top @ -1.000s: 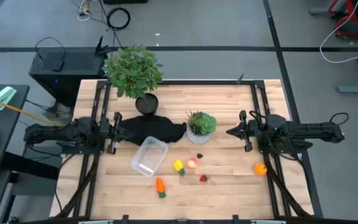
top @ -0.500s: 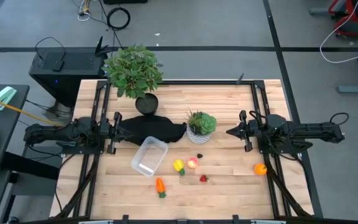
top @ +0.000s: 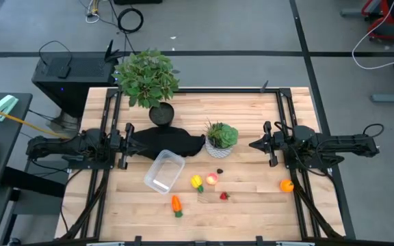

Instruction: Pick and placing Produce into tupperware

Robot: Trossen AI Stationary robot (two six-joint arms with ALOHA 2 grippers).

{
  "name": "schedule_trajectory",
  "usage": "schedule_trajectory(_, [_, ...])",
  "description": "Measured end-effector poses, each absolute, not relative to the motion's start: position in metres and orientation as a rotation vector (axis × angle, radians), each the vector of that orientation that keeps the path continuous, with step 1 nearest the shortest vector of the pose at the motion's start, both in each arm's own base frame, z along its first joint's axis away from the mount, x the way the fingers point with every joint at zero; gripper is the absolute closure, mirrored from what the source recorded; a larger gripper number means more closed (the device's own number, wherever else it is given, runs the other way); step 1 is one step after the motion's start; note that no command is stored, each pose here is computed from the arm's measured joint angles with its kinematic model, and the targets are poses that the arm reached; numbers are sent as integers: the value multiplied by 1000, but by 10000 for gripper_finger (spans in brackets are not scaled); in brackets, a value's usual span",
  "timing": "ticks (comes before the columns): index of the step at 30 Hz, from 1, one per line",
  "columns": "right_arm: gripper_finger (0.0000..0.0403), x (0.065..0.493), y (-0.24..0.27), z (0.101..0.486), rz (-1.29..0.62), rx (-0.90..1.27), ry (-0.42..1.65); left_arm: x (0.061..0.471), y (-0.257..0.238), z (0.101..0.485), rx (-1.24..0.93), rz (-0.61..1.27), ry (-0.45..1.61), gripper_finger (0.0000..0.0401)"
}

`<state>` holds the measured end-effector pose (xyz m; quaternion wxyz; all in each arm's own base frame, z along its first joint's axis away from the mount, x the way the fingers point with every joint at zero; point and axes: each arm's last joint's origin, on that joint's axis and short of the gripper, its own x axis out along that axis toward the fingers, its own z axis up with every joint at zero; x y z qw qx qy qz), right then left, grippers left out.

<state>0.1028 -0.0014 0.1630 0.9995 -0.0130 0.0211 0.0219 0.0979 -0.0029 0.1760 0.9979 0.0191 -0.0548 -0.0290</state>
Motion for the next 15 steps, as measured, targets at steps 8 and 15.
schedule_trajectory(8, [385,103,-1,163,44,-26,43,98,-3,176,38,-58,-110,365])
schedule_trajectory(15, [385,103,-1,163,44,-26,42,98,-3,176,38,-58,-110,375])
